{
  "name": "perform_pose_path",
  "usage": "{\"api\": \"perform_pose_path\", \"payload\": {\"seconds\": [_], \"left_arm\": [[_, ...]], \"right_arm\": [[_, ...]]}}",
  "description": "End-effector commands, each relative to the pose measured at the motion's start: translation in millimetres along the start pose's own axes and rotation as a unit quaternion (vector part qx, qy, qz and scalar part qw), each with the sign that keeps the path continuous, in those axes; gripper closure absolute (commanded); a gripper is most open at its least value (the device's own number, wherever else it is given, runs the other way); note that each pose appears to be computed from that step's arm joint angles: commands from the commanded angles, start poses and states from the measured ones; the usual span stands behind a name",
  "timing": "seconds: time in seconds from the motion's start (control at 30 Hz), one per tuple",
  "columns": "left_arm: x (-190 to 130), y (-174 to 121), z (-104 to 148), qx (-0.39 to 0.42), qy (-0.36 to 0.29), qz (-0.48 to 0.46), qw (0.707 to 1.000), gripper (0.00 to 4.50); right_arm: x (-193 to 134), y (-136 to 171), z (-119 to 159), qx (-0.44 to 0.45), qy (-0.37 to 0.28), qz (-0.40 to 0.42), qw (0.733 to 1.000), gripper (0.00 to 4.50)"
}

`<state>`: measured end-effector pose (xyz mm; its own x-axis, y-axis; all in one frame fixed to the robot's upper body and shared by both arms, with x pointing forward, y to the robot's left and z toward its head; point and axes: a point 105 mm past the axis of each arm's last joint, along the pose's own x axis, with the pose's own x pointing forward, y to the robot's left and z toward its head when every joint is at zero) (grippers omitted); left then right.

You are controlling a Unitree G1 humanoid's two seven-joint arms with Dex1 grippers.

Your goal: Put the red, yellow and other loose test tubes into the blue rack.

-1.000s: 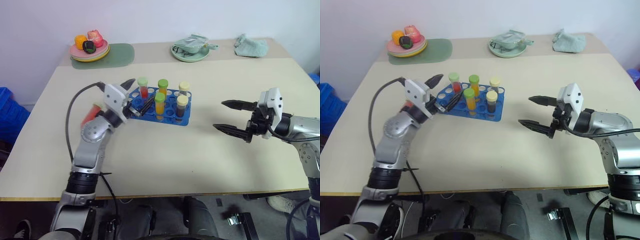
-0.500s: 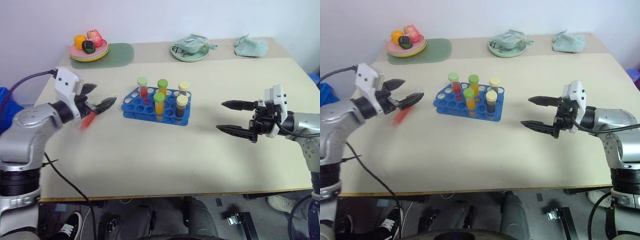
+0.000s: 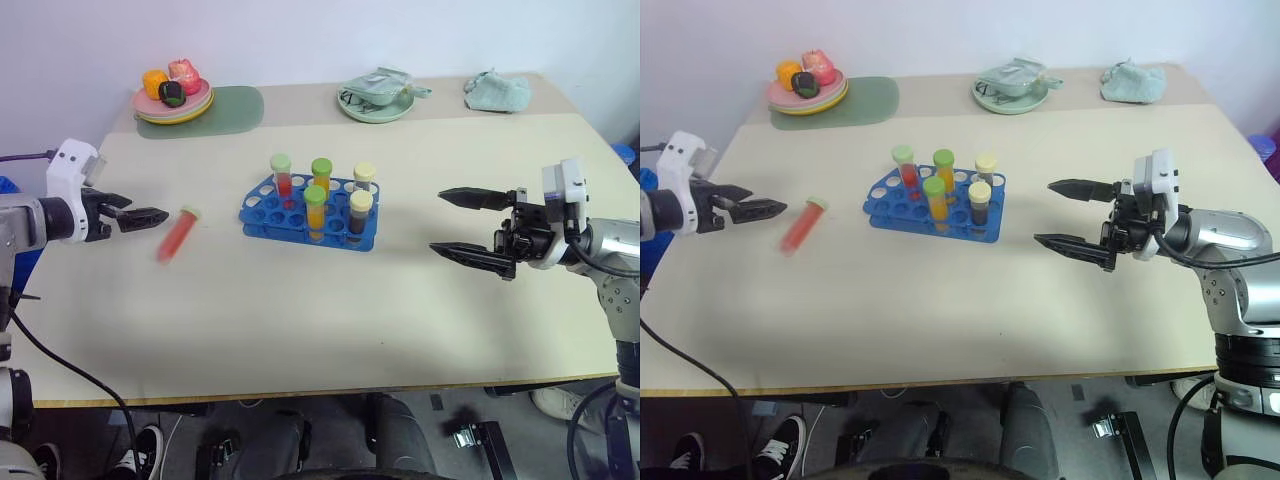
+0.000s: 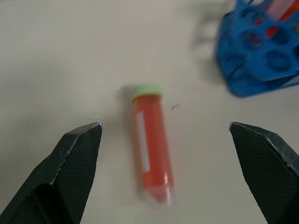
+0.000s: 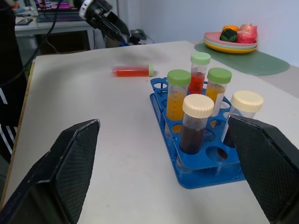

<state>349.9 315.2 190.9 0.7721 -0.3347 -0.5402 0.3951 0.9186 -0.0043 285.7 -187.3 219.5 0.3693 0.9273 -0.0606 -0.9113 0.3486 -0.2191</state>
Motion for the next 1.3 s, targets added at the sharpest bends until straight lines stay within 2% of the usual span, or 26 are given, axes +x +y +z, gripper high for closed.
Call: {"api": "perform_pose_path", "payload": {"seconds": [0.03, 0.17, 0.23, 0.37, 0.4, 0.43, 0.57, 0.63, 0.9, 1.27, 1.3], "left_arm": [[-1, 9, 11, -0.012, 0.01, 0.015, 1.0, 0.04], [13, 10, 7, -0.009, 0.049, 0.008, 0.999, 0.04], [17, 11, 4, -0.049, 0.064, 0.006, 0.997, 0.04], [21, 9, -6, -0.068, 0.103, -0.01, 0.992, 0.04], [22, 11, -9, -0.052, 0.113, -0.008, 0.992, 0.04], [24, 11, -9, -0.079, 0.115, -0.006, 0.99, 0.04], [33, 8, -8, -0.062, 0.139, -0.008, 0.988, 0.04], [35, 6, -5, -0.087, 0.141, -0.008, 0.986, 0.04], [44, 10, -11, -0.06, 0.158, 0.014, 0.985, 0.04], [47, 9, -41, -0.087, 0.2, 0.006, 0.976, 0.04], [47, 8, -42, -0.099, 0.2, 0.006, 0.975, 0.28]], "right_arm": [[1, 0, 7, -0.025, 0.003, 0.005, 1.0, 0.0], [4, -2, 6, -0.022, 0.003, 0.003, 1.0, 0.0], [4, -3, 7, -0.022, 0.002, 0.0, 1.0, 0.0], [4, -6, 6, -0.021, 0.005, -0.004, 1.0, 0.0], [3, -6, 6, -0.021, 0.005, -0.004, 1.0, 0.0], [4, -6, 5, -0.019, 0.005, -0.005, 1.0, 0.0], [5, -5, 2, -0.017, 0.008, -0.006, 1.0, 0.0], [5, -6, 2, -0.017, 0.007, -0.006, 1.0, 0.0], [7, -7, 0, -0.022, 0.011, -0.011, 1.0, 0.0], [5, -7, 0, -0.029, 0.016, -0.019, 0.999, 0.0], [5, -7, -1, -0.028, 0.016, -0.019, 0.999, 0.0]]}}
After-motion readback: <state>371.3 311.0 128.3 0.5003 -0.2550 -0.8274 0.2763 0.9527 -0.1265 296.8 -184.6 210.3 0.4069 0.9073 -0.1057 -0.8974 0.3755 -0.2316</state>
